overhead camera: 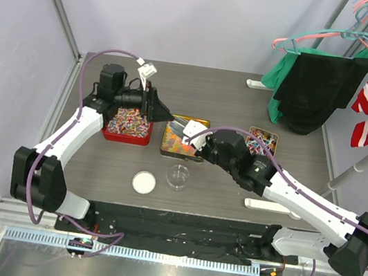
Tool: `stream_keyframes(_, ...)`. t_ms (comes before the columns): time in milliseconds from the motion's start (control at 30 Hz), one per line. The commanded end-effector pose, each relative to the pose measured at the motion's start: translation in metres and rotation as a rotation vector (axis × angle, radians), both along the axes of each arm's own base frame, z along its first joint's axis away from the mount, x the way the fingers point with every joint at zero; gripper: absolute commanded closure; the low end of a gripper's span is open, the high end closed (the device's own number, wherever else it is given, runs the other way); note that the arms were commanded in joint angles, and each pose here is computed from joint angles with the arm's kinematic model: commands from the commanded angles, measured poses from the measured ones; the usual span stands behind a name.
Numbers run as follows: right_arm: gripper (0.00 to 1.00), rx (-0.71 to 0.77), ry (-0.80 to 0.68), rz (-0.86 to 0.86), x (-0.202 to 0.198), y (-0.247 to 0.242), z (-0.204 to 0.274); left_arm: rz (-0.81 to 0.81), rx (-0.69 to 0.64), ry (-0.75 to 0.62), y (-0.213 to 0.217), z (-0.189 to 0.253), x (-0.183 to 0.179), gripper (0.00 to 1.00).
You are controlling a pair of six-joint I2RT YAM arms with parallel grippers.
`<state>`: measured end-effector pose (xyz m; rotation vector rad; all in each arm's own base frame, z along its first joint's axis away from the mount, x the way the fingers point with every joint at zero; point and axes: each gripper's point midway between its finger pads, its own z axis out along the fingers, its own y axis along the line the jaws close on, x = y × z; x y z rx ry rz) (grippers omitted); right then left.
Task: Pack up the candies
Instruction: Adjust the spatula.
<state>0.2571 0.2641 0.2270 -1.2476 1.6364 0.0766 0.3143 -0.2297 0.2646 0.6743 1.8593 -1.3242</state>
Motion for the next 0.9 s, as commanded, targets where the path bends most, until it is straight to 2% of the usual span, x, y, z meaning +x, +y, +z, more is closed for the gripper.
stream_keyframes(0,0.99,0.103,-0.066,0.014,0.006,0.015,0.046,-0.015,0.051,-0.016,-0.006,-0.015,0.000,0.36)
stream_keyframes(333,0.99,0.145,-0.070,0.043,-0.001,0.016,0.071,0.035,0.129,0.025,-0.002,-0.042,0.012,0.38)
stream_keyframes(500,0.99,0.120,-0.072,0.022,0.004,0.015,0.057,0.038,0.107,0.004,-0.003,-0.025,0.014,0.34)
stream_keyframes(600,0.99,0.093,-0.076,-0.005,0.010,0.013,0.040,0.071,0.079,-0.040,0.005,0.003,0.018,0.32)
stream_keyframes(700,0.99,0.070,-0.093,-0.028,0.013,0.008,0.028,0.157,0.086,-0.134,0.027,0.036,0.028,0.28)
stream_keyframes(833,0.99,0.061,-0.105,-0.036,0.015,0.006,0.024,0.325,0.228,-0.231,0.063,0.043,0.044,0.24)
stream_keyframes(867,0.99,0.064,-0.104,-0.034,0.015,0.006,0.025,0.417,0.288,-0.242,0.077,0.038,0.054,0.20)
